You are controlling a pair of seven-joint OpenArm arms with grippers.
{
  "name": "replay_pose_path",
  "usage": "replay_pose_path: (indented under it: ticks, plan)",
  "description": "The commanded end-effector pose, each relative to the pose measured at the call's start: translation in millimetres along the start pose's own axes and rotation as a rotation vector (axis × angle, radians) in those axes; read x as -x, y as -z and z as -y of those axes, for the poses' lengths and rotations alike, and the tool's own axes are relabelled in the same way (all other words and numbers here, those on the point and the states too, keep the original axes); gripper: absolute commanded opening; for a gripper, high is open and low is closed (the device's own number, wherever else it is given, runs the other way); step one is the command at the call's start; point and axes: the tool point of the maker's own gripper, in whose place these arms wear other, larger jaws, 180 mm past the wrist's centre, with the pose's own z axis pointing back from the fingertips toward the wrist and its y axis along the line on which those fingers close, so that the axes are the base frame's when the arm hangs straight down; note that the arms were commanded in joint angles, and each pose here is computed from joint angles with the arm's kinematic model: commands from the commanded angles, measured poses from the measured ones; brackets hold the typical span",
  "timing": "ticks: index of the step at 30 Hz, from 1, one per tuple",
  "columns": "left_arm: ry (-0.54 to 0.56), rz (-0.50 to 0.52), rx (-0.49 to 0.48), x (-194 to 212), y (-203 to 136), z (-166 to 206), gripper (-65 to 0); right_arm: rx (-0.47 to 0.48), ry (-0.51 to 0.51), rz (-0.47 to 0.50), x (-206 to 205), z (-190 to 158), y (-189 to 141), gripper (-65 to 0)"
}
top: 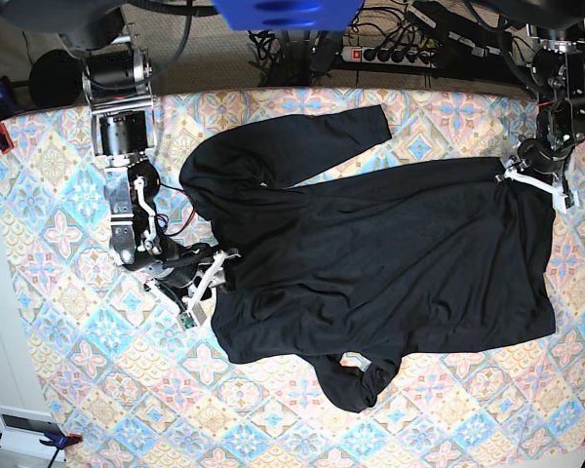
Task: Layout the t-shirt on the table in an organized manner, then fold the t-shirt properly
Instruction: 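Grasp the shirt collar area with the right gripper and pull it outward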
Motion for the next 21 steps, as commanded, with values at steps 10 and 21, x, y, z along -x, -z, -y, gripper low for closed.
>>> replay_pose_path:
  ticks: [10, 21]
  plan:
    - [0.018, 0.047, -0.005, -17.7, -4.3, -2.4, -31.1, -0.118, 0.106, 0.102, -31.5, -16.5, -7.8, -36.7]
    - [0.018, 0.049, -0.004, -18.4, -4.3, -2.1, -31.1, -0.123, 0.132, 0.057, -4.1, -20.3, -3.0, -36.7]
